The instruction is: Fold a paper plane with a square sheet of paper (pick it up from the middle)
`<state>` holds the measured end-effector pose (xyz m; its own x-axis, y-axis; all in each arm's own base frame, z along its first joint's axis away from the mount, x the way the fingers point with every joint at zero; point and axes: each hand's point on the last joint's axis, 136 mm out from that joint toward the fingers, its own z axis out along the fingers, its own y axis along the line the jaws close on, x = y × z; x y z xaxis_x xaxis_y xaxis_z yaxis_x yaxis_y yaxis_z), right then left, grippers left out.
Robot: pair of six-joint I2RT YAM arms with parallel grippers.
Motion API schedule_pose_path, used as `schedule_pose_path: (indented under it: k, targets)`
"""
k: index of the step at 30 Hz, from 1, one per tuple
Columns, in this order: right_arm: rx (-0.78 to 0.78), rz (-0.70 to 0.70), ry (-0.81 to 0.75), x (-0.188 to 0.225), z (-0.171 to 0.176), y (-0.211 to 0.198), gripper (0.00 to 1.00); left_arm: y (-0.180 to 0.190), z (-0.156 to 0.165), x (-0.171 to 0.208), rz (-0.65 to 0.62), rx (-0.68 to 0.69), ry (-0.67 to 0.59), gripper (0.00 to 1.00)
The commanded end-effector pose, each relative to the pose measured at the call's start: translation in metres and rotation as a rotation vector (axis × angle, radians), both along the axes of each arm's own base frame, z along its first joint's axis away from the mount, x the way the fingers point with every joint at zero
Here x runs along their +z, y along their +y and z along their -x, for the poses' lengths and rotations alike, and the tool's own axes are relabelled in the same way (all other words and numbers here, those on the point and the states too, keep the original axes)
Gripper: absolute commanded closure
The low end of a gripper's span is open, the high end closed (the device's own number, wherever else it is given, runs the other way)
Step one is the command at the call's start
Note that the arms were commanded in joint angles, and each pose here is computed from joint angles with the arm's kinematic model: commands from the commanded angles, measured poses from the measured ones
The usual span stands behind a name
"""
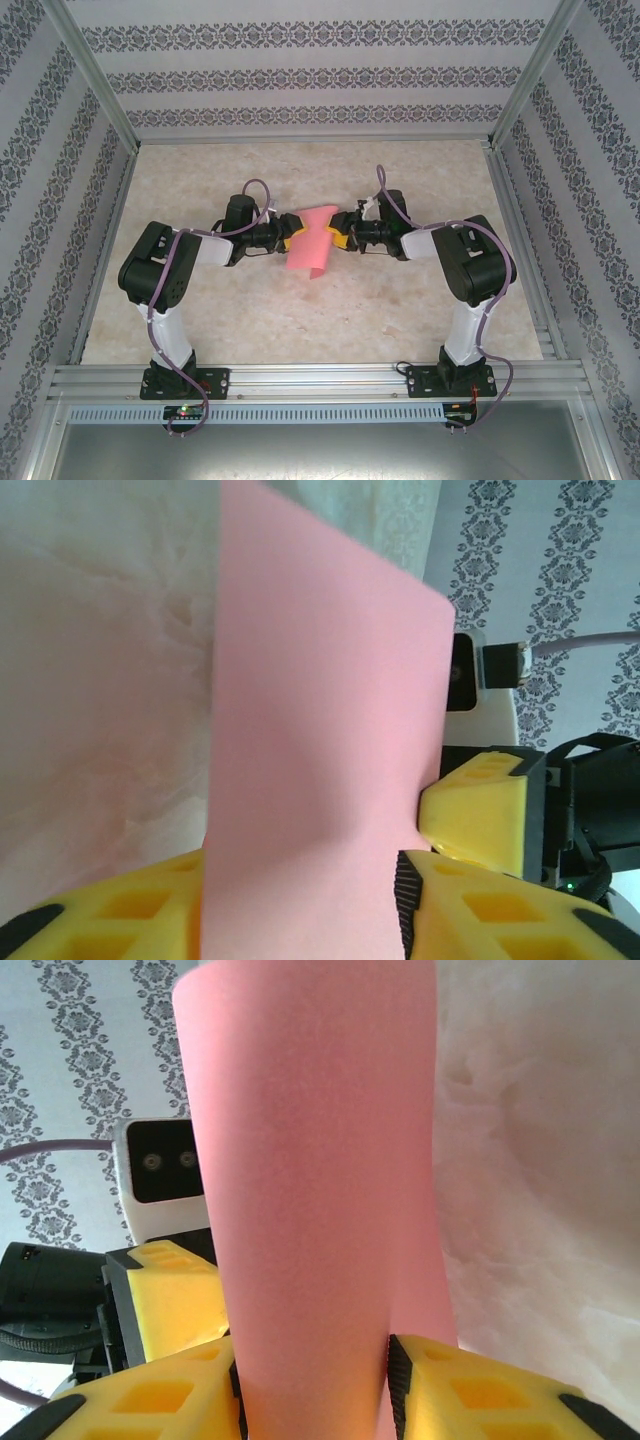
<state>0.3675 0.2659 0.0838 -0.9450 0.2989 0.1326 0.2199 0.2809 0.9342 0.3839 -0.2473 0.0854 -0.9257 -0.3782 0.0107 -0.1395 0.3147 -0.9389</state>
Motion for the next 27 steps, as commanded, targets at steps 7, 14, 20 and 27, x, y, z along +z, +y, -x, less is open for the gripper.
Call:
schedule_pose_path:
  k: [7,14,20,27]
  targets:
    - [0.039,0.059,-0.001,-0.016,0.009,-0.006,0.58,-0.007,-0.002,0.019,0.047,-0.023,-0.1,0.95]
    - [0.063,0.144,-0.001,-0.024,0.015,-0.01,0.46,-0.009,-0.006,0.019,0.026,-0.005,-0.106,1.0]
    - [0.082,0.259,-0.023,-0.022,0.017,-0.014,0.33,-0.018,-0.005,0.018,-0.028,-0.023,-0.111,1.0]
    - [0.0,0.404,-0.051,-0.014,0.014,-0.045,0.1,-0.031,-0.002,0.02,-0.066,-0.032,-0.13,1.0]
